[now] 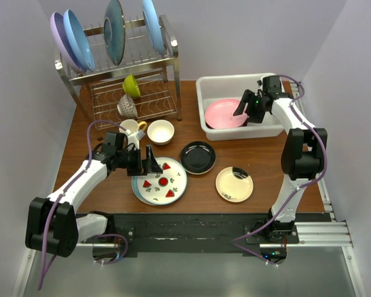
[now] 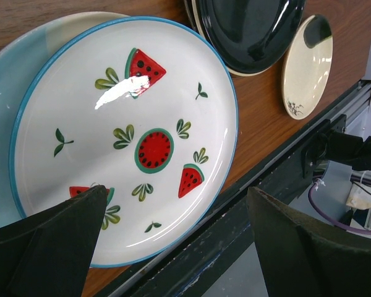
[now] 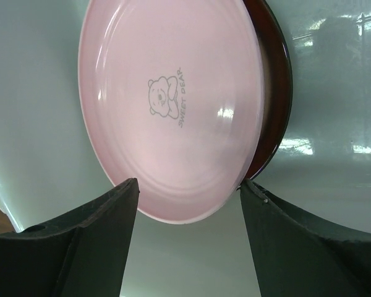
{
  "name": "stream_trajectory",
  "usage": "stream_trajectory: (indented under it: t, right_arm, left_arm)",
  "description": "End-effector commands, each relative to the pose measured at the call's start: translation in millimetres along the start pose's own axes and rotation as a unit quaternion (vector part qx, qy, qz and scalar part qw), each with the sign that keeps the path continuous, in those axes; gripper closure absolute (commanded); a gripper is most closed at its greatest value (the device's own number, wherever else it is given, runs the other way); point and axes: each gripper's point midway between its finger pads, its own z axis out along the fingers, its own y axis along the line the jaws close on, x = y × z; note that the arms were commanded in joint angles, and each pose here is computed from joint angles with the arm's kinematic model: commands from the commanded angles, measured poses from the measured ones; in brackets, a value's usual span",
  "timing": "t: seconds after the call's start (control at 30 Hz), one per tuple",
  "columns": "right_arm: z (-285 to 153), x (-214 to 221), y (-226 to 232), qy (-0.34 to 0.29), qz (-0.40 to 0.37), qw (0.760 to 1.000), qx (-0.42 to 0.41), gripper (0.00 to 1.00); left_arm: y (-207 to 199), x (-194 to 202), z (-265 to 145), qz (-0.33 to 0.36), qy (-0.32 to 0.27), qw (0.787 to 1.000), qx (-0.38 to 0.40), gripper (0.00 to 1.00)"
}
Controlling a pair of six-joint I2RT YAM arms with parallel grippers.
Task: Place the plates into the plastic bin on the countertop
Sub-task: Place the plate in the plastic bin, then pick up the plate at the center of the board.
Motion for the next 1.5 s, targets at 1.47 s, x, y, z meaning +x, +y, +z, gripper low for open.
stream_trajectory:
  t: [1.47]
  right_arm:
    - [-190.8, 9.1, 114.9, -0.103, -0.120, 0.979, -0.128, 0.13]
  left_arm:
    - [0.1, -10.2, -3.7, 0.017, -0.012, 1.000, -0.016, 0.00]
